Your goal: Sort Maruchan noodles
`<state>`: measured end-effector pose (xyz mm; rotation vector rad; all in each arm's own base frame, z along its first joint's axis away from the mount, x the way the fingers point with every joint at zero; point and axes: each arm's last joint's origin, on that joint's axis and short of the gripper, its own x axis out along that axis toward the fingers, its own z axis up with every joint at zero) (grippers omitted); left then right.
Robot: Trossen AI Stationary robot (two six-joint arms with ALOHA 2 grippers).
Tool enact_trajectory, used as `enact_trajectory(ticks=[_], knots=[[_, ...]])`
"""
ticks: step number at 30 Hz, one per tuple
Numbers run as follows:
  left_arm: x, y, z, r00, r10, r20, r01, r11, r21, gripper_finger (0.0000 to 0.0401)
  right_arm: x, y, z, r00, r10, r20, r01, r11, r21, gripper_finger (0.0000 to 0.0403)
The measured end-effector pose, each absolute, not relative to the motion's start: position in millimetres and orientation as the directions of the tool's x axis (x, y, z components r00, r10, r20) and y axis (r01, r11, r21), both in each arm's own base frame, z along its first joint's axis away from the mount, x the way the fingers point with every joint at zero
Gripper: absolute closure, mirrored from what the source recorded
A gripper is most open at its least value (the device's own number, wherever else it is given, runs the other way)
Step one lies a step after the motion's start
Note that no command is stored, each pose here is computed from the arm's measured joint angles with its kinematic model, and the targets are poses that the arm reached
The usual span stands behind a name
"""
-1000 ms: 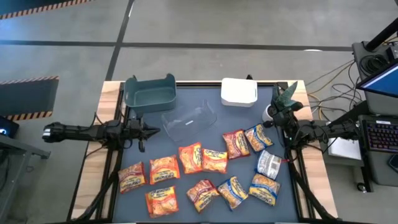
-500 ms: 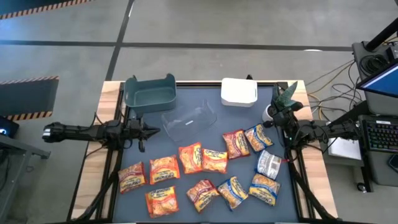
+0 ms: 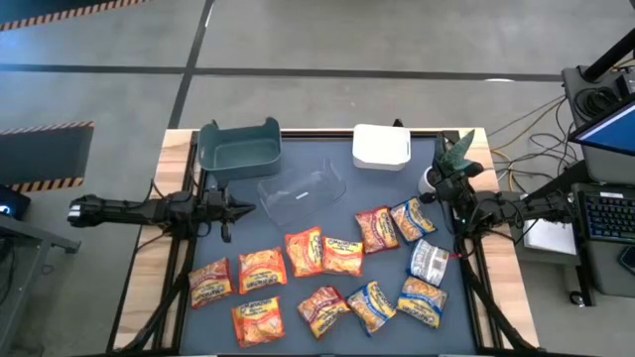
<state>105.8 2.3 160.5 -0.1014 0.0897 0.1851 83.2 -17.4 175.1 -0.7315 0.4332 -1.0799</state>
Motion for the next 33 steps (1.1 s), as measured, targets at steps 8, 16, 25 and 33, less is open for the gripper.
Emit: enact_trajectory(ticks=[8, 16, 25, 33], knots=[[105.8, 2.3, 160.6, 0.979, 0.179, -0.098, -0.188, 0.978, -0.092, 0.0401, 83.2, -17.4, 175.1, 0.423, -0.906, 0.027, 0.636, 0.275, -0.721, 0.0394], [106.3, 2.3, 172.0, 0.983, 0.182, 0.022, -0.163, 0.924, -0.346, 0.0401, 83.2, -17.4, 175.1, 0.423, -0.906, 0.027, 0.636, 0.275, -0.721, 0.0394], [103.7, 1.6, 203.0, 0.927, 0.175, 0.333, -0.007, 0.893, -0.450, 0.0401, 86.0, -15.9, 177.1, 0.525, -0.850, 0.047, 0.403, 0.200, -0.893, 0.0394], [114.0, 1.0, 207.1, 0.911, 0.174, 0.373, 0.008, 0.898, -0.439, 0.0401, 86.3, -15.8, 177.5, 0.535, -0.843, 0.050, 0.406, 0.205, -0.891, 0.0394]])
